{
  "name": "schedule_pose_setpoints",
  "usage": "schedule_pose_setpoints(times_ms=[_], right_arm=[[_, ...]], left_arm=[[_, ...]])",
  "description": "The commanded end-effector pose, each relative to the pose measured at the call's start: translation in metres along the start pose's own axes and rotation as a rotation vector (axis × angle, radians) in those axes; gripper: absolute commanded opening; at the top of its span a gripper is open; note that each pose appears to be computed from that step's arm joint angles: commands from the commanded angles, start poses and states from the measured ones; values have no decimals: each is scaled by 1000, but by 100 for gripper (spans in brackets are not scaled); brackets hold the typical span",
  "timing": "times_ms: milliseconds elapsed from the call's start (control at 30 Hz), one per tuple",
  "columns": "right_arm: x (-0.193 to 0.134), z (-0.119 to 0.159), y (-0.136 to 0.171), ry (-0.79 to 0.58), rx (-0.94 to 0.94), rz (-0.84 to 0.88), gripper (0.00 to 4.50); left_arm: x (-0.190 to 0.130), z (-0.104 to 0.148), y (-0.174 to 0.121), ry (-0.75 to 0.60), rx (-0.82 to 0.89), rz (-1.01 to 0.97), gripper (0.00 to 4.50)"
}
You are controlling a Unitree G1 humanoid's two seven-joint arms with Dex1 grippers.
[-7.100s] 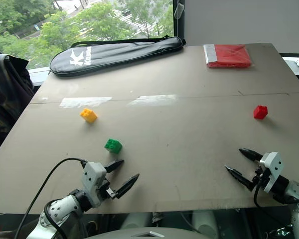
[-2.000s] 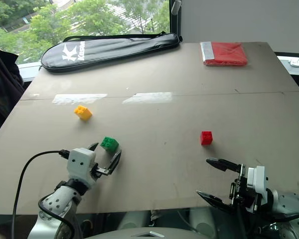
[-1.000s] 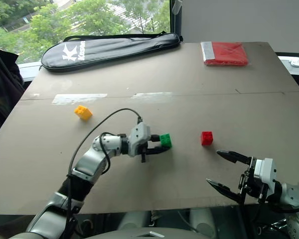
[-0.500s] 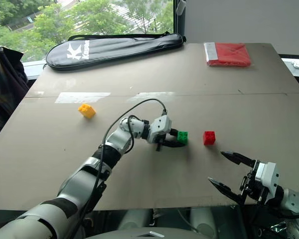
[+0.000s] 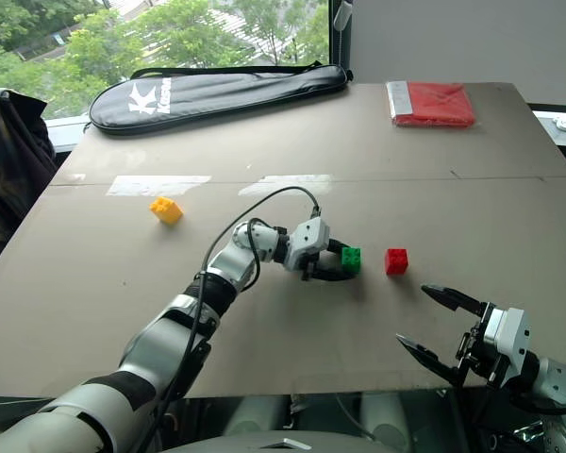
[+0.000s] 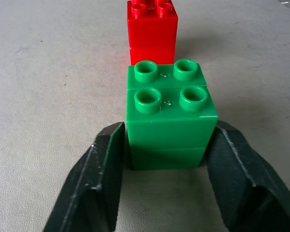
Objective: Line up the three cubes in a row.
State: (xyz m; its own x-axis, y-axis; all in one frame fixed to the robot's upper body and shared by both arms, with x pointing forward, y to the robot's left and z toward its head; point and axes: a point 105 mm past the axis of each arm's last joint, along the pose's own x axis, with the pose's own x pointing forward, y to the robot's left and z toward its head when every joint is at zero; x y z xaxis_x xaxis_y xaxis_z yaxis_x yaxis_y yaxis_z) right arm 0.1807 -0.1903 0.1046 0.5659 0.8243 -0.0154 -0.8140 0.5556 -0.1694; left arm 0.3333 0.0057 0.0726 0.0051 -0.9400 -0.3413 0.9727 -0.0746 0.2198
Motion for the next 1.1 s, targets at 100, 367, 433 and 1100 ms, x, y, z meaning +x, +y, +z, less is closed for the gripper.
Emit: schedule_pose_setpoints(times_ms=[100, 367, 433, 1100], right_arm=[[-1, 7, -1, -15, -33, 12, 450], [8, 14, 1, -53, -29, 58, 450], [12, 18, 0, -74, -25, 64, 450], [42, 34, -11, -168, -17, 170, 450]], left_arm=[[-14, -17, -2, 17, -32, 51, 383], [-71, -24, -29, -33, -78, 133, 383], [-91, -25, -34, -43, -102, 215, 383], [-305, -73, -31, 103, -325, 1575, 383]])
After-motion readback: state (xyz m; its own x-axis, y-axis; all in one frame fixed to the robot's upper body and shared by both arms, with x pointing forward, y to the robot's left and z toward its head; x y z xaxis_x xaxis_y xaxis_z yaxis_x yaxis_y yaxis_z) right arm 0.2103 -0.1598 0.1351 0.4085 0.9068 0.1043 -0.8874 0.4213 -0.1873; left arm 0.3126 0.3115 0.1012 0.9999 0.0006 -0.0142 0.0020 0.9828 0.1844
